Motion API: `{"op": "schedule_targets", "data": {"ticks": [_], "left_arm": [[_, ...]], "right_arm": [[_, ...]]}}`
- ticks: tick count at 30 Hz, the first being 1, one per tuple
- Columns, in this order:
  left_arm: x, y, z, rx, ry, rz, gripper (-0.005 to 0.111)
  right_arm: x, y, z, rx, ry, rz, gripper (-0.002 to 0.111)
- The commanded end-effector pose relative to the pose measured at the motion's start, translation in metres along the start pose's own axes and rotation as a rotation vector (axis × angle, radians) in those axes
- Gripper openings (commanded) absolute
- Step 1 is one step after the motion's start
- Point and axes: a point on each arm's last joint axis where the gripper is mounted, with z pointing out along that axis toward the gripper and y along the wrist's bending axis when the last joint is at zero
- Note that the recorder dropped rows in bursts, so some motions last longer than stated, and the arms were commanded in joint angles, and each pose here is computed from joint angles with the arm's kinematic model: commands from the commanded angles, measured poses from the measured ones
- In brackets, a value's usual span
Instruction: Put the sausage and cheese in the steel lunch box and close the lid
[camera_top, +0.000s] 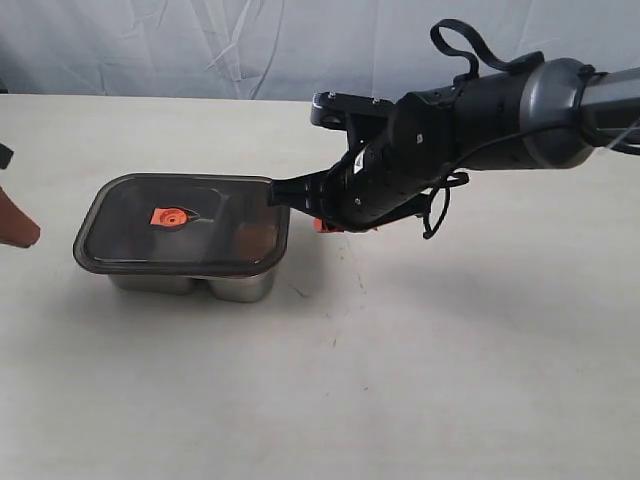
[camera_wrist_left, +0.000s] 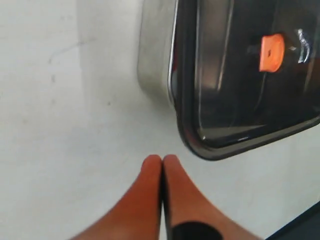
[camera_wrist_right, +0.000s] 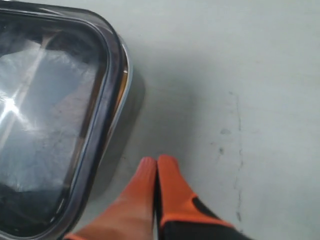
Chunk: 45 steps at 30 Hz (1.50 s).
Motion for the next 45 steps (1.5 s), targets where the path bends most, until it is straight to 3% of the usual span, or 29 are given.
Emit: {"op": "schedule_targets", "data": {"ticks": [1,9,29,36,45], "left_arm": [[0.015,-0.007,0.017,-0.069,0.125,-0.007,0.0],[0.016,-0.032,0.041,-0.065,0.172,0.056,0.0],[-0.003,-0.026,0.041,-0.155,-0.027,0.052,0.0],[-0.017,-0.031,0.03,-0.179,-0.077,0.094,0.0],[-0.02,-0.024,0.028,-0.264,-0.113,0.083,0.0]], "right_arm": [[0.0,-0.002,0.004,0.011,-0.008,-0.025,-0.001],[-0.001,-0.002,0.004,0.016,-0.017,-0.044,-0.001],[0.0,-0.002,0.004,0.014,-0.012,-0.034,-0.001],[0.001,0.001,0.005,-0.011,0.0,0.035,-0.001],[0.01,0.017,0.005,-0.036,0.02,0.009,-0.001]]}}
